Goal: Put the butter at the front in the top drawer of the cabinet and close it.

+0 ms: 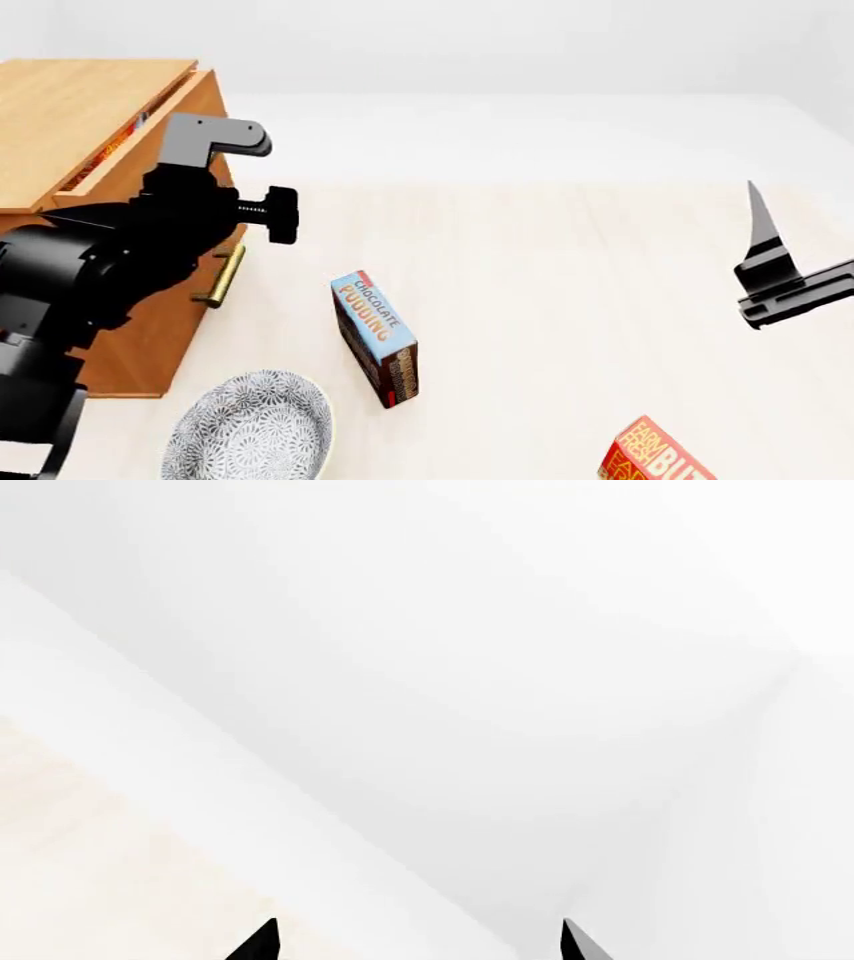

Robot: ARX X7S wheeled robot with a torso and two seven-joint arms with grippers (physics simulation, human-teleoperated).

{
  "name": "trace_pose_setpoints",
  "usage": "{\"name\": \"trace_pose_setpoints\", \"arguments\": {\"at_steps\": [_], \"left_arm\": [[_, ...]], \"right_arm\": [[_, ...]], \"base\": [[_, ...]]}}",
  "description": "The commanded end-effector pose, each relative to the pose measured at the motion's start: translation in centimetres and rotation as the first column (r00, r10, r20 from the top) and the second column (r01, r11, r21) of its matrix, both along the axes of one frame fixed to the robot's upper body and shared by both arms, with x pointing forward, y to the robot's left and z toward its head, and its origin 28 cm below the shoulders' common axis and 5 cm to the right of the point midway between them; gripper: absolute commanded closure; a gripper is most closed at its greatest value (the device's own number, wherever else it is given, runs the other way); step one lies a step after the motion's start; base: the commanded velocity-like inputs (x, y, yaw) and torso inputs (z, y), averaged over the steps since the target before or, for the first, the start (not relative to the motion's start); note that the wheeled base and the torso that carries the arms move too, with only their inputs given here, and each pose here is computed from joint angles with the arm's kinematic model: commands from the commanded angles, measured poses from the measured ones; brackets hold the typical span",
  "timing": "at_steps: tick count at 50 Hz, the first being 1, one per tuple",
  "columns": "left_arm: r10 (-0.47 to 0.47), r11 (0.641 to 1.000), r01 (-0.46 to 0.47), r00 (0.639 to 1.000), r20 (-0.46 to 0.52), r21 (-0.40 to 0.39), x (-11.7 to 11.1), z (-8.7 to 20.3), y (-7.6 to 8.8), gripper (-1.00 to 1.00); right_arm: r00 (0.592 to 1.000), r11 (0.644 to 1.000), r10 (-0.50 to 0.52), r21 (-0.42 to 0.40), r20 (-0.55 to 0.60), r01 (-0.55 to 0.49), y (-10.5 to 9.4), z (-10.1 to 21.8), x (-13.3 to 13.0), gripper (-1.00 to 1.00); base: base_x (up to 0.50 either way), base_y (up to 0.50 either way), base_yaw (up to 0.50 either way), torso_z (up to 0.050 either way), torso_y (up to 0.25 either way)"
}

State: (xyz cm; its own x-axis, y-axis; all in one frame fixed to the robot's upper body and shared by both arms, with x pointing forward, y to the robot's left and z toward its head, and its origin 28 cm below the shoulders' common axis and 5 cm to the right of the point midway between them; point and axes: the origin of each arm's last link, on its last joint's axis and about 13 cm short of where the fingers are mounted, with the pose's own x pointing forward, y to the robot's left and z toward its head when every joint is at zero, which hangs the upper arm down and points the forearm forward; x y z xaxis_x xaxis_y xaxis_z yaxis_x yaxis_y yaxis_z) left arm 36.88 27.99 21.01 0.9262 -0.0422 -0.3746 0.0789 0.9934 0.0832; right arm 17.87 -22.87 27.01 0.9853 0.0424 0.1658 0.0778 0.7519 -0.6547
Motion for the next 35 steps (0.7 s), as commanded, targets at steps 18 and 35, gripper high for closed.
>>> {"name": "trace_pose_setpoints", "arguments": {"at_steps": [18, 35], "left_arm": [[0.15, 0.987, -0.15, 0.989, 0.001, 0.06, -1.5, 0.0, 3.9, -1.0], [0.149, 0.988, -0.15, 0.989, 0.019, 0.042, -4.1, -0.3, 4.6, -1.0]], "right_arm": [[1.0, 1.0, 0.007, 0.003, 0.001, -0.007, 0.1, -0.1, 0.2, -1.0], [1.0, 1.0, 0.013, 0.016, 0.003, -0.013, 0.3, -0.4, -0.1, -1.0]], "base": [[0.0, 0.0, 0.0, 0.0, 0.0], [0.0, 0.0, 0.0, 0.0, 0.001]]}}
